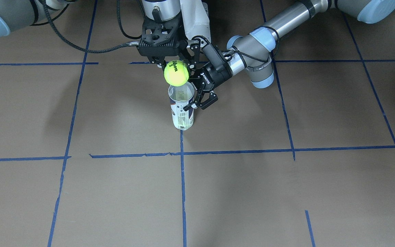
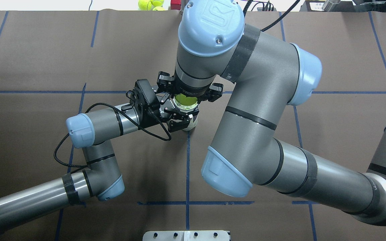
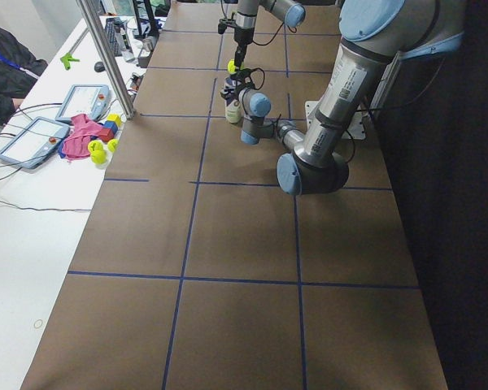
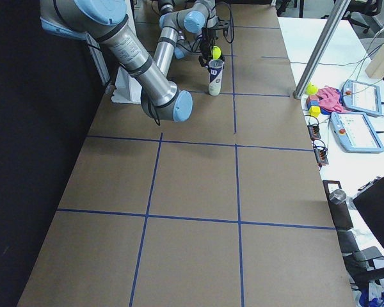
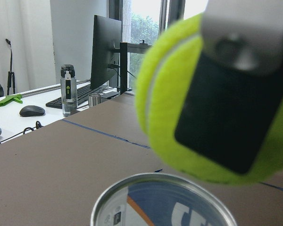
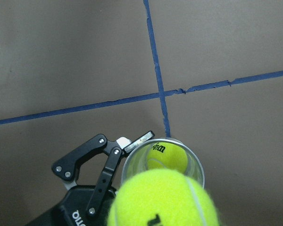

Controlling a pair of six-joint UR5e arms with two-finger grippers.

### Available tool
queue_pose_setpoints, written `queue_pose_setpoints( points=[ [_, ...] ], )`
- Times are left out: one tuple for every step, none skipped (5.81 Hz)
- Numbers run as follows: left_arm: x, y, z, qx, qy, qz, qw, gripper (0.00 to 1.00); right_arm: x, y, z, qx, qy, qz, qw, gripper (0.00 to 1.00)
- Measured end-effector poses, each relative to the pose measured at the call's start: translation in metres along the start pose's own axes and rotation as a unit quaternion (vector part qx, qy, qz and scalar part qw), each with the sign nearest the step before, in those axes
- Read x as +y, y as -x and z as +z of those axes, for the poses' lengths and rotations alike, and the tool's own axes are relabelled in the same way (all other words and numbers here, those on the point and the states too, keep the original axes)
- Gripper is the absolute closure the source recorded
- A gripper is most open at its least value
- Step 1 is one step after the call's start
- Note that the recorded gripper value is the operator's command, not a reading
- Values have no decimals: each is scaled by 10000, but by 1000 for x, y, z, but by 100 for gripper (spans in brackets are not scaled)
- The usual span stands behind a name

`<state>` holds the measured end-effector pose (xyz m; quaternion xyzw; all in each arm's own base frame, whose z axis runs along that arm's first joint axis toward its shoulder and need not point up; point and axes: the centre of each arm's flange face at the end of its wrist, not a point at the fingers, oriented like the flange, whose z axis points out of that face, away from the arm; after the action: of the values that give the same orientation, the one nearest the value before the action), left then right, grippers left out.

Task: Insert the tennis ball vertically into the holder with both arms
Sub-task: 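Drop the second ball into the can by opening the right gripper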

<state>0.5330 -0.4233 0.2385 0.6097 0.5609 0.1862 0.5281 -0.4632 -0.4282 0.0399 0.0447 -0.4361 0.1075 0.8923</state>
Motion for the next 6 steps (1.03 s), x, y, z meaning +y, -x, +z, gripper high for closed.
queue_pose_setpoints(
  points=[
    [0, 0, 0, 1, -3, 0, 10000, 15, -1, 0, 3, 30, -17, 5, 10000, 52],
    [0, 0, 0, 2, -4, 0, 10000, 15, -2, 0, 5, 64, -44, -6, 10000, 43],
    [-1, 0, 0, 2, -5, 0, 10000, 15, -4, 0, 8, 92, -62, -20, 9999, 20],
    [-1, 0, 0, 2, -5, 0, 10000, 15, -4, 0, 9, 109, -73, -28, 9999, 14],
    [0, 0, 0, 2, -4, 0, 10000, 15, -5, 0, 9, 109, -84, -43, 9999, 13],
    [0, 0, 0, 0, 0, 0, 10000, 15, -5, 0, 9, 112, -95, -52, 9999, 13]
  ],
)
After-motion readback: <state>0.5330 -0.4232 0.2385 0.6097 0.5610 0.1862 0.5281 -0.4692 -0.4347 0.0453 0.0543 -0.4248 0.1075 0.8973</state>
